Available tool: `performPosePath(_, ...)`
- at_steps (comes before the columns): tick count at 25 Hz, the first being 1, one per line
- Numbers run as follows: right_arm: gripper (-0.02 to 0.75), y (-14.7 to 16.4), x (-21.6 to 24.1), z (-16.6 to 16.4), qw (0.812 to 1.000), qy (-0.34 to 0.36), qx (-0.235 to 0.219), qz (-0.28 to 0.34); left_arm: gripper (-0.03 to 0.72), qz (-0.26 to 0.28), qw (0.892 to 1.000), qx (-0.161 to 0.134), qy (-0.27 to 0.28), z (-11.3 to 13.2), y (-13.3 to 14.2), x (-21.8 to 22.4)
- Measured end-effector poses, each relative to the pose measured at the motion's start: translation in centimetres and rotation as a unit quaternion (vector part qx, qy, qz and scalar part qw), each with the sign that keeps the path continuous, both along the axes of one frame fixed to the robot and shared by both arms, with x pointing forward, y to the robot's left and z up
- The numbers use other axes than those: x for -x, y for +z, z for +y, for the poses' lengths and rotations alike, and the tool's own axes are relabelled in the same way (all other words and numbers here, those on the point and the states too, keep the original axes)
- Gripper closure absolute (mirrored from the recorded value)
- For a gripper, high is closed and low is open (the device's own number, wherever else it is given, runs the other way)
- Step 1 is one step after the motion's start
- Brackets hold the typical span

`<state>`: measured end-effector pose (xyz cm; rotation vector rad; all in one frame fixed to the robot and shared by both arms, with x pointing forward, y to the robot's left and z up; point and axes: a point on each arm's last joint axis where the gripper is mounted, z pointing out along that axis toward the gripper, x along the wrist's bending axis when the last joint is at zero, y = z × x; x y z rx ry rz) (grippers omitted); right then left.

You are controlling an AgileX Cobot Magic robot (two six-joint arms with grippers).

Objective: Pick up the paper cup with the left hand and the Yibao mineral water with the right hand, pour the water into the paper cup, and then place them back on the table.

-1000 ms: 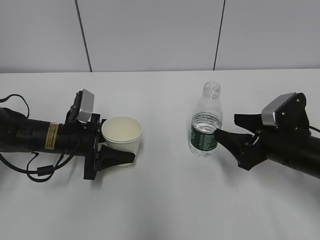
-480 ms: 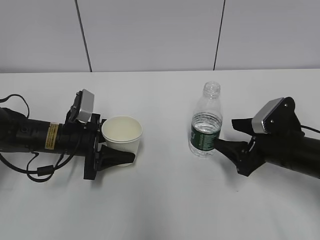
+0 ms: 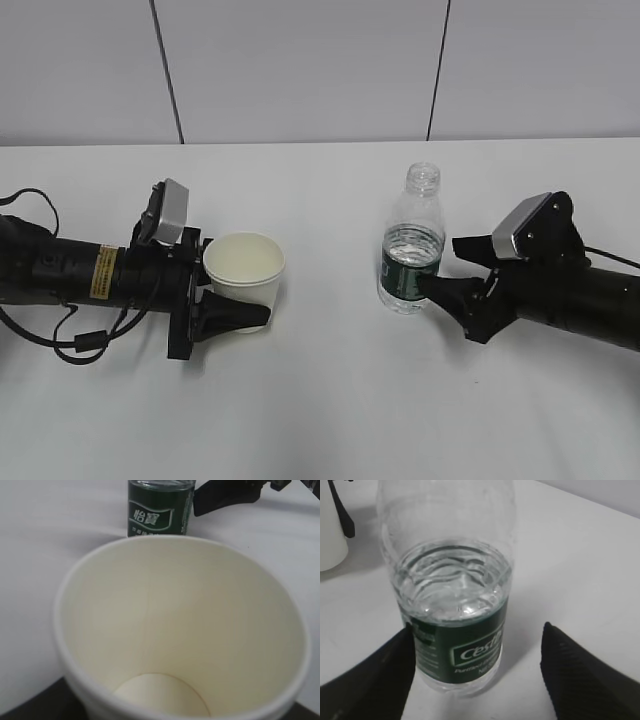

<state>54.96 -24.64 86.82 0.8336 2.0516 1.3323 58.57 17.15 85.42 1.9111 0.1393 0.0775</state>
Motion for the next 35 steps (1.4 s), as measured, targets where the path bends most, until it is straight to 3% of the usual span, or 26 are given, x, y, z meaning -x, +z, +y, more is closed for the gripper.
performPosePath(22, 0.144, 0.8, -1.3, 0.5, 0.999, 0.042, -0.002, -0.016, 0.275, 0.0, 1.0, 0.0, 0.0, 0.0, 0.0, 0.0)
performPosePath(35, 0.144, -0.4, -2.1, 0.7, 0.999, 0.047, -0.013, 0.0, 0.276, 0.0, 1.0, 0.0, 0.0, 0.0, 0.0, 0.0)
